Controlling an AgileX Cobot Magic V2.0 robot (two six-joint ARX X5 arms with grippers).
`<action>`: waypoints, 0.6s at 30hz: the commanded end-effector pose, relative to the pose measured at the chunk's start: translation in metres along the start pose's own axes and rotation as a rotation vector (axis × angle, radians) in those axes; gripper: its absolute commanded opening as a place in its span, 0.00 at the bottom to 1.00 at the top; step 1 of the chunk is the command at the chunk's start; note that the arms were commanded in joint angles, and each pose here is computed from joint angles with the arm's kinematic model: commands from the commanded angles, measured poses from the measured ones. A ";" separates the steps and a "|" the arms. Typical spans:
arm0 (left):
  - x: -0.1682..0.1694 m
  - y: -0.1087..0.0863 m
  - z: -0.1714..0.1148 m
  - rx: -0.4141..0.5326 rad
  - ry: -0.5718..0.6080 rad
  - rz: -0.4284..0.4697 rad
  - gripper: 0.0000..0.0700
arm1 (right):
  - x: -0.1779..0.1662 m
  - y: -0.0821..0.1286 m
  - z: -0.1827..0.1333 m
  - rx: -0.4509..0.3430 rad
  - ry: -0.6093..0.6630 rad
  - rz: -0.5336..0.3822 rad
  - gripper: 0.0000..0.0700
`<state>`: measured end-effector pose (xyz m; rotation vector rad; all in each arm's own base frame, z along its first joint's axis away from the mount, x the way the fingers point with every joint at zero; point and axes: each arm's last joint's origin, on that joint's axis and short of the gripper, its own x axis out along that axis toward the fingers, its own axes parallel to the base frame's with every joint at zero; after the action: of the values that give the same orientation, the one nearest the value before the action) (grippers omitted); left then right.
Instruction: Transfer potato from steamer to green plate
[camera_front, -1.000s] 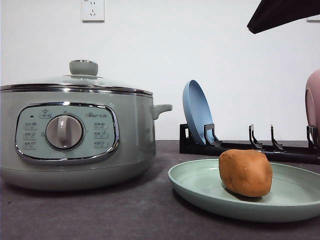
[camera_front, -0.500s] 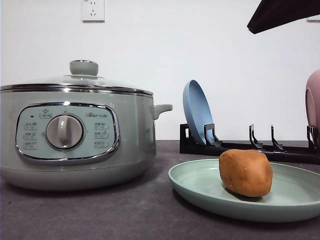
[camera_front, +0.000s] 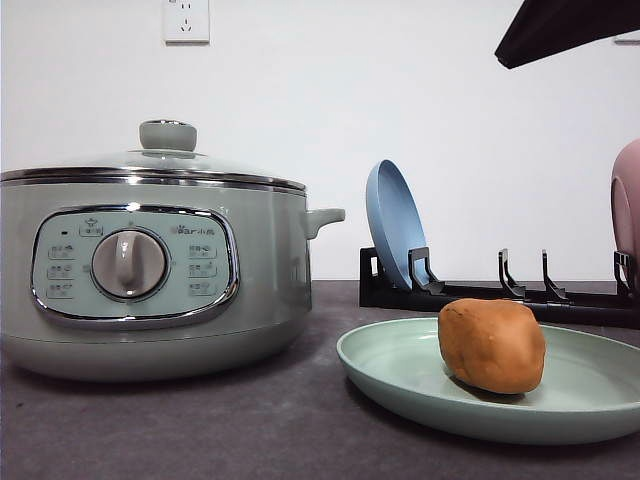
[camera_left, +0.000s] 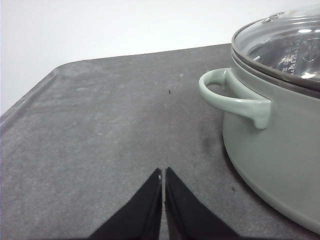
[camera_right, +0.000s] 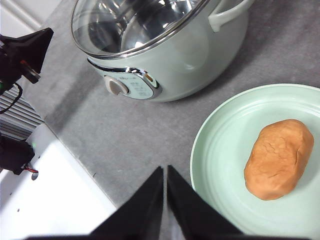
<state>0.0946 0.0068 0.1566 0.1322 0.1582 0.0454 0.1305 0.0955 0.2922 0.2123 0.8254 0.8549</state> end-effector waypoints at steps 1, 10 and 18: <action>0.002 -0.001 -0.007 -0.003 0.026 0.003 0.00 | -0.002 0.003 0.004 -0.031 -0.018 0.008 0.00; 0.002 -0.001 -0.007 -0.003 0.026 0.003 0.00 | -0.022 -0.003 0.010 -0.260 -0.229 -0.140 0.00; 0.002 -0.001 -0.007 -0.003 0.026 0.003 0.00 | -0.058 -0.023 -0.011 -0.314 -0.599 -0.327 0.00</action>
<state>0.0946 0.0068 0.1567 0.1318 0.1578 0.0455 0.1152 0.0383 0.3053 0.0647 0.1894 0.5719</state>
